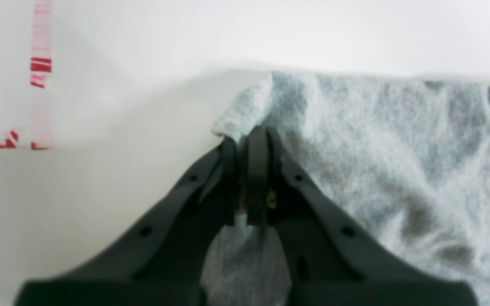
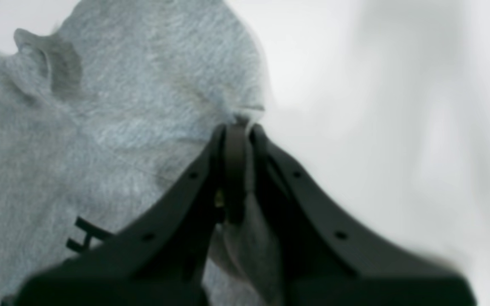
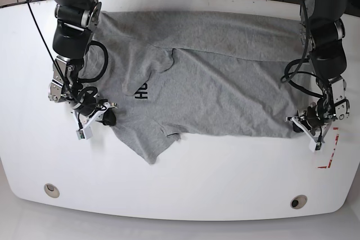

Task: Layout the t-shirt on the table in an organized manner, then fold the t-shirt properly
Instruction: 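Lift the hem with both grippers and fold it over toward the collar, then release the right gripper and tuck the folded edge along the shirt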

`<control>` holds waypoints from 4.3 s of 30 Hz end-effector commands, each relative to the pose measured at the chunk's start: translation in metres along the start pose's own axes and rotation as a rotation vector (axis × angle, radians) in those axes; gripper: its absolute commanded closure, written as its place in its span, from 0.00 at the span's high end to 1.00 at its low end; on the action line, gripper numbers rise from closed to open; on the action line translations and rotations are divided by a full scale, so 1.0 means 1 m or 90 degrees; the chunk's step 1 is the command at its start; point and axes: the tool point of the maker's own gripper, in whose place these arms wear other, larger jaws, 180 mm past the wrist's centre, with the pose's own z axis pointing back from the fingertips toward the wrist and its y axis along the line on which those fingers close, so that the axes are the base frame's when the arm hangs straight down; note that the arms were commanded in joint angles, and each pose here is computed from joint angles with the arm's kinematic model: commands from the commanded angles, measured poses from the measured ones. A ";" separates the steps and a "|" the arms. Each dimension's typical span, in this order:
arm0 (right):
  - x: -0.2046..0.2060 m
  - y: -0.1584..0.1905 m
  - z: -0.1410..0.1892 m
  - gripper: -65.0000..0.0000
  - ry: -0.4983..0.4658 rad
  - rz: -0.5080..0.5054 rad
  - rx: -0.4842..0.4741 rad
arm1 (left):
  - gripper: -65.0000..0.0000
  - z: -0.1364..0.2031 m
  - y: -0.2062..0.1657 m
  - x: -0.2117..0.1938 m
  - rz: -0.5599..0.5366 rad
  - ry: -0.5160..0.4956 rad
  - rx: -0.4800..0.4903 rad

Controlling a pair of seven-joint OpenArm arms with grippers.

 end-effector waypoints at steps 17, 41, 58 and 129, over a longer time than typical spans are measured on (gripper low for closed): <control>0.052 -0.011 0.033 0.00 -0.011 0.120 -0.056 | 0.00 0.053 -0.007 0.070 -0.115 -0.123 0.014; 0.066 0.020 0.118 0.00 0.010 0.315 -0.164 | 0.00 0.101 -0.017 0.066 -0.208 -0.144 0.025; 0.001 0.056 0.153 0.00 0.061 0.361 -0.167 | 0.00 0.108 0.018 -0.006 -0.171 -0.069 0.050; -0.013 0.079 0.094 0.57 0.024 0.148 -0.030 | 0.57 0.174 -0.008 -0.058 -0.363 0.072 0.128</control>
